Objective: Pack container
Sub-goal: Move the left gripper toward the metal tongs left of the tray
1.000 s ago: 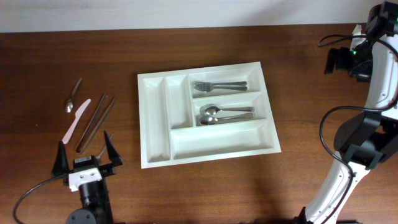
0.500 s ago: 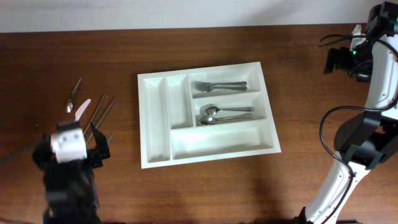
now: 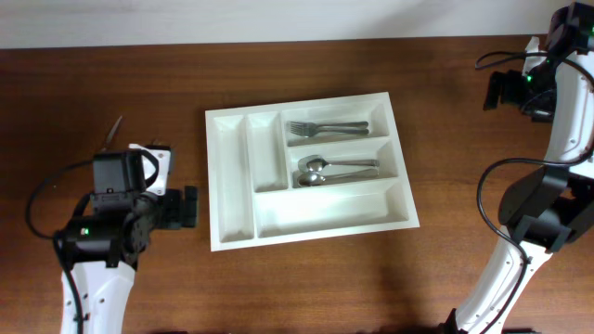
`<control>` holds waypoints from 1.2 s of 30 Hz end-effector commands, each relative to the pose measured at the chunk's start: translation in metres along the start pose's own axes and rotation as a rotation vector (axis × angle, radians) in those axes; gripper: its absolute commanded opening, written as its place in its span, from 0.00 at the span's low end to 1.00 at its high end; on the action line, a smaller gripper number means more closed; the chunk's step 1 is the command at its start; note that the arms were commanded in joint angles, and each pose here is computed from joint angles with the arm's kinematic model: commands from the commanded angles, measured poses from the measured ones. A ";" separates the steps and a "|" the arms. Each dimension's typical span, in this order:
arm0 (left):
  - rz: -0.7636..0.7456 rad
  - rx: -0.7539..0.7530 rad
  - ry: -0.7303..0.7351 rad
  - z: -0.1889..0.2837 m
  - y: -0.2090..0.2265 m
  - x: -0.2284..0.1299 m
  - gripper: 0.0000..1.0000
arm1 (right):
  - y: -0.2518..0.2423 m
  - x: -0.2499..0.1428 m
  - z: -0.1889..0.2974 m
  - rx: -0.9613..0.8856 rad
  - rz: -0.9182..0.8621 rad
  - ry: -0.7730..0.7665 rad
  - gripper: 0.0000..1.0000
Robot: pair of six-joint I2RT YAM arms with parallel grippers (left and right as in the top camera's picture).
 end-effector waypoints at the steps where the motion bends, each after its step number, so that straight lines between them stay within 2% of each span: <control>1: 0.010 -0.147 -0.011 0.007 -0.024 0.007 0.99 | 0.003 0.000 0.001 0.007 -0.004 -0.001 0.99; 7: 0.151 -0.117 -0.063 0.020 -0.018 0.024 0.99 | 0.003 0.000 0.001 0.007 -0.004 -0.001 0.99; 16: 0.386 0.031 -0.161 0.056 0.040 0.064 0.99 | 0.003 0.000 0.001 0.007 -0.004 -0.001 0.99; 19: 0.457 0.083 -0.127 0.055 0.065 0.063 0.99 | 0.003 0.000 0.001 0.007 -0.004 -0.001 0.99; 24: 0.557 0.135 0.020 0.033 0.093 0.042 0.99 | 0.003 0.000 0.001 0.007 -0.004 -0.001 0.99; 29: 0.586 0.091 0.151 0.013 0.088 0.027 0.99 | 0.003 0.000 0.001 0.007 -0.004 -0.001 0.99; 31: 0.593 0.038 0.166 0.009 0.081 0.028 1.00 | 0.003 0.000 0.001 0.007 -0.004 -0.001 0.99; 33: 0.594 0.007 0.160 0.006 0.077 0.032 0.93 | 0.003 0.000 0.001 0.007 -0.004 -0.001 0.99; 36: 0.592 -0.003 0.148 0.006 0.077 0.035 0.91 | 0.003 0.000 0.001 0.007 -0.004 -0.001 0.99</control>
Point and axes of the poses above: each gripper's point midway between its finger pads, its own z axis back along the fingers, its own y axis along the line the jaws close on, x = y × z, the point moved 2 cm from there along z, back along the fingers, and after that the axes turned 9 degrees about z, right-handed, at the moved point
